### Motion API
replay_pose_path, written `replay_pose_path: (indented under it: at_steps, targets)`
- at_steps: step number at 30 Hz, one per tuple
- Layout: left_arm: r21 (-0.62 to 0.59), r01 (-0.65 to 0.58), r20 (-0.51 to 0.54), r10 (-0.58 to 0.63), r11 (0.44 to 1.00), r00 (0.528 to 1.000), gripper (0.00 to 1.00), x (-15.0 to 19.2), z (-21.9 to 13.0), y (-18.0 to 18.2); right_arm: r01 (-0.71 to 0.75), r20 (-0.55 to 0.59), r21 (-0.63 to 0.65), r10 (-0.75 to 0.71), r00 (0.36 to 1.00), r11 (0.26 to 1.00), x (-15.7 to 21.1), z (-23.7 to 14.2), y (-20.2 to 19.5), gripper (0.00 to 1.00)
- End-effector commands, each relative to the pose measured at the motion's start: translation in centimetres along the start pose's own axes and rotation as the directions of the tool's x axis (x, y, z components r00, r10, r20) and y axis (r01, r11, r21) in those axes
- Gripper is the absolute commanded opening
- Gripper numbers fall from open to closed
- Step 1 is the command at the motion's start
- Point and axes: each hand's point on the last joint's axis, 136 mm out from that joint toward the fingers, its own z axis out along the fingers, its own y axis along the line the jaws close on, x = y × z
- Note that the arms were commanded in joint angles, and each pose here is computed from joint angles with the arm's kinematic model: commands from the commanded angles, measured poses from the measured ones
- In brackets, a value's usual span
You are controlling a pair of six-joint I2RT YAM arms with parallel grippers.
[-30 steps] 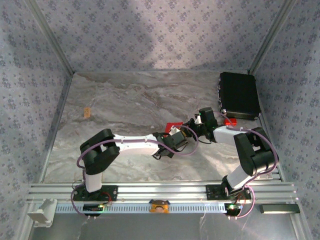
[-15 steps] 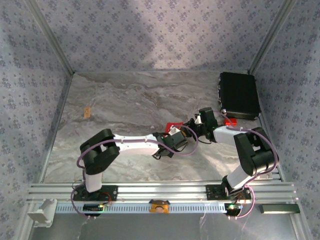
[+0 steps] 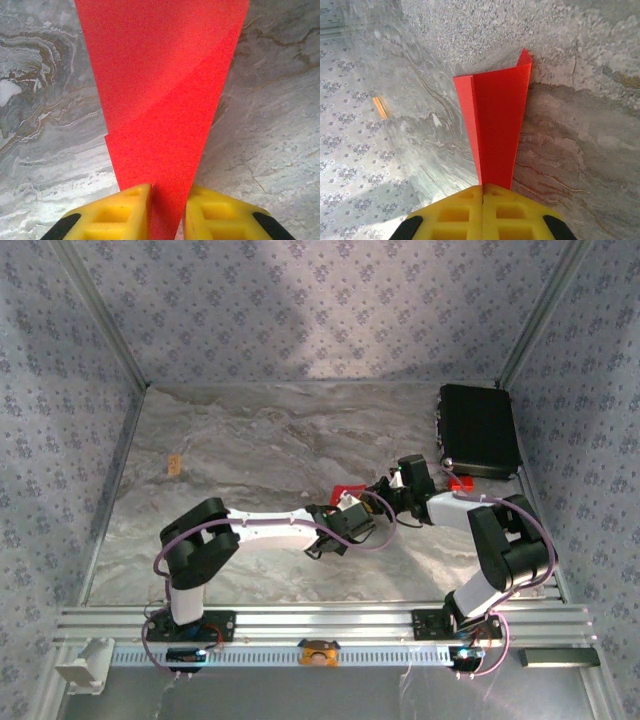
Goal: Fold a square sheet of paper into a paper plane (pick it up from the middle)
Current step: Fold the wing for the fifth time at the center of the table.
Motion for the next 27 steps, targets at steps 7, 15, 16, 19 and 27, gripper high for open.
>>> replay_pose_path:
  at_steps: [7, 15, 16, 19, 27]
  targets:
    - [-0.028, 0.004, -0.019, -0.004, 1.000, 1.000, 0.20, 0.6, 0.3, 0.3, 0.000, -0.011, -0.008, 0.000, 1.000, 1.000, 0.1, 0.1, 0.4, 0.00]
    - [-0.017, 0.007, -0.018, -0.007, 1.000, 1.000, 0.06, 0.6, 0.3, 0.2, 0.003, -0.004, -0.010, -0.003, 1.000, 1.000, 0.0, 0.0, 0.5, 0.00]
    - [-0.013, 0.011, -0.016, -0.012, 1.000, 1.000, 0.05, 0.5, 0.2, 0.2, 0.007, -0.003, -0.013, -0.007, 1.000, 1.000, 0.0, 0.0, 0.6, 0.00]
    - [0.010, 0.039, -0.016, -0.038, 0.999, 0.999, 0.04, 0.6, 0.3, 0.3, 0.022, -0.001, -0.011, -0.022, 1.000, 1.000, 0.0, -0.2, 0.7, 0.05]
    - [0.181, 0.162, -0.016, -0.162, 0.970, 0.987, 0.00, 0.2, 0.0, 0.2, 0.082, 0.061, 0.028, -0.083, 0.995, 0.996, -1.2, -2.7, 0.5, 0.37]
